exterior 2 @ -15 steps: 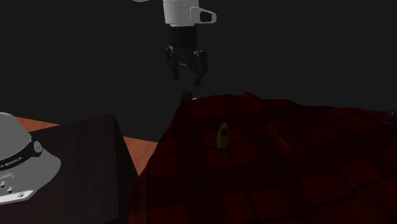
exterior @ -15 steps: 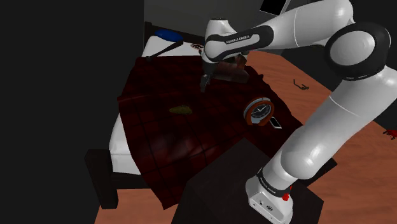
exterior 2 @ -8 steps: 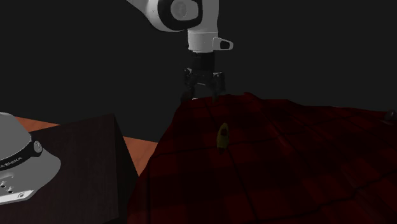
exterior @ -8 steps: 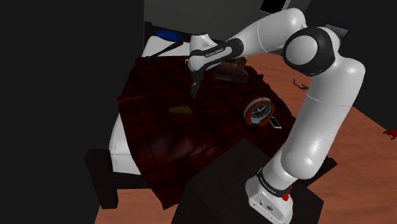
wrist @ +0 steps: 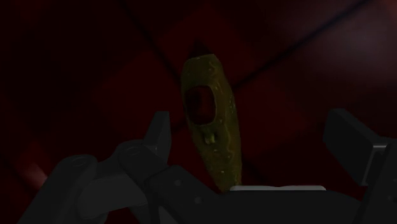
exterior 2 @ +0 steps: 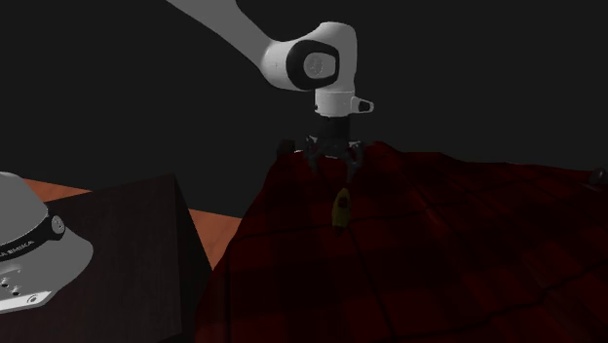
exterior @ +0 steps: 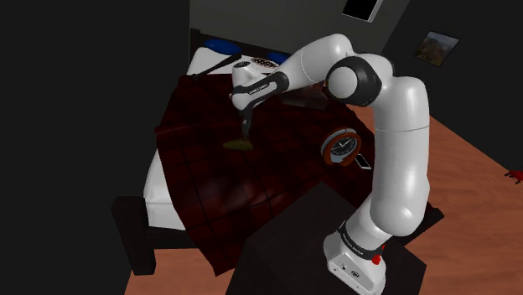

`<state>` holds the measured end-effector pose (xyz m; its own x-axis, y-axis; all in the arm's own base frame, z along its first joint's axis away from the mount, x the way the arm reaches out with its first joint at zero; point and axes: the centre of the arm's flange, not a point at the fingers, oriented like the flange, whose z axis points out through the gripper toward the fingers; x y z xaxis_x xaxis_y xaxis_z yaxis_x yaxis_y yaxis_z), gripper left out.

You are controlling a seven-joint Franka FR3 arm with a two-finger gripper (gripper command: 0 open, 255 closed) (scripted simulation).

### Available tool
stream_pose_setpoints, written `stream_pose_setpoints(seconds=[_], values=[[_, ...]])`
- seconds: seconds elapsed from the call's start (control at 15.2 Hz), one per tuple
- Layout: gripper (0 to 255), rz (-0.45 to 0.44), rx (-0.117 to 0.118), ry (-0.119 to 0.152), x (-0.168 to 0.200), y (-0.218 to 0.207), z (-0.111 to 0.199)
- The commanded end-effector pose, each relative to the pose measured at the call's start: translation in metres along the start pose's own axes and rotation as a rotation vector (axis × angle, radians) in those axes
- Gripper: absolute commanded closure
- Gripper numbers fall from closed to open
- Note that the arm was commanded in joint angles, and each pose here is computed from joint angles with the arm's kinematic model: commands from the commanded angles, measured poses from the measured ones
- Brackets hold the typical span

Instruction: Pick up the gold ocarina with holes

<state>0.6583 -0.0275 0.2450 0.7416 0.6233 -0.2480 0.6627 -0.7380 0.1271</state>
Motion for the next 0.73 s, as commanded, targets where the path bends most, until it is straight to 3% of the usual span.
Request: stream_pose_setpoints(seconds=[0.0,0.26,0.66], values=[[0,-0.035,-0.009,-0.021,0.02,0.006,0.02],[0,-0.102,-0.028,-0.061,0.055,0.016,0.061],[0,-0.102,-0.028,-0.061,0.063,0.012,0.092]])
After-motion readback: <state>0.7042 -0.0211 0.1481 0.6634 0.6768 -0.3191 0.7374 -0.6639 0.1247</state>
